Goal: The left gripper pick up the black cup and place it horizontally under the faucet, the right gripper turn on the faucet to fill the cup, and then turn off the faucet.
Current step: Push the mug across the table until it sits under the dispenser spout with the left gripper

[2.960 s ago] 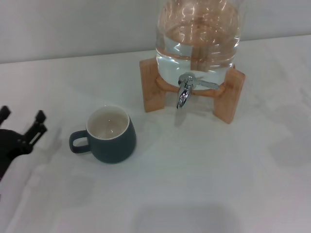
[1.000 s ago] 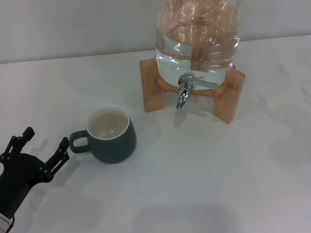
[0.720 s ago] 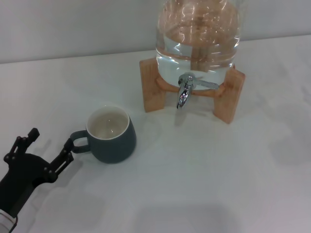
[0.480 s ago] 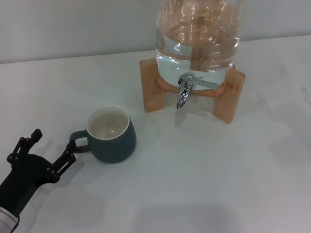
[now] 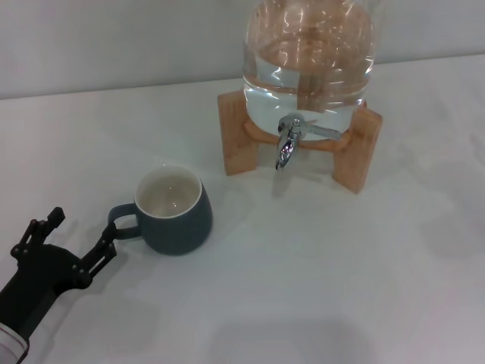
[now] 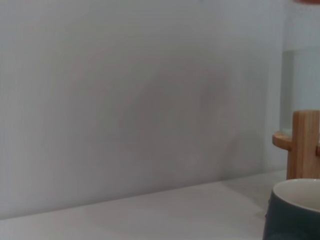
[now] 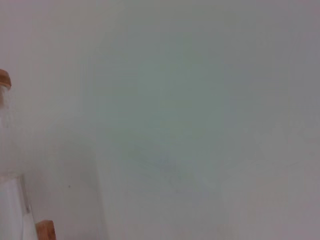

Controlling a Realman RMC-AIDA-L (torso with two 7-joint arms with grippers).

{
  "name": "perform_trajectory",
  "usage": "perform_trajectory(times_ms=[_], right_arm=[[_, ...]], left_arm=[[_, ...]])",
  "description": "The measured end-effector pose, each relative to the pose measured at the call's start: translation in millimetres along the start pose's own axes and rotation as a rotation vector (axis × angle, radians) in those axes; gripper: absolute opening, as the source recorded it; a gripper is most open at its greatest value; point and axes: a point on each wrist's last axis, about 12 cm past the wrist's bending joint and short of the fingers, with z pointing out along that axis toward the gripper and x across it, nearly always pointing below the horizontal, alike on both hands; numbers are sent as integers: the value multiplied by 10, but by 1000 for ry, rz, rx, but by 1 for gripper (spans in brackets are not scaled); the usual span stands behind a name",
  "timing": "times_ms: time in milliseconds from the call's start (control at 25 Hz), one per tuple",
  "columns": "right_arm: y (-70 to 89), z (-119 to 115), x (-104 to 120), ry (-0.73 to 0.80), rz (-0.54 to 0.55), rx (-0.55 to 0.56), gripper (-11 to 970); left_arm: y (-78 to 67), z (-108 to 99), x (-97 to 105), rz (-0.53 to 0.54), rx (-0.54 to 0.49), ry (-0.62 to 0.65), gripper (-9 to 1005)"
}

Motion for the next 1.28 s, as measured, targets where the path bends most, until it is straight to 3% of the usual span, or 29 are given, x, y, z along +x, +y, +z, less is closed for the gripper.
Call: perform_trajectory(times_ms=[1280], right_arm=[[6, -36, 3, -4, 0, -8, 849]], left_arm=[[7, 65, 11, -27, 8, 40, 891]])
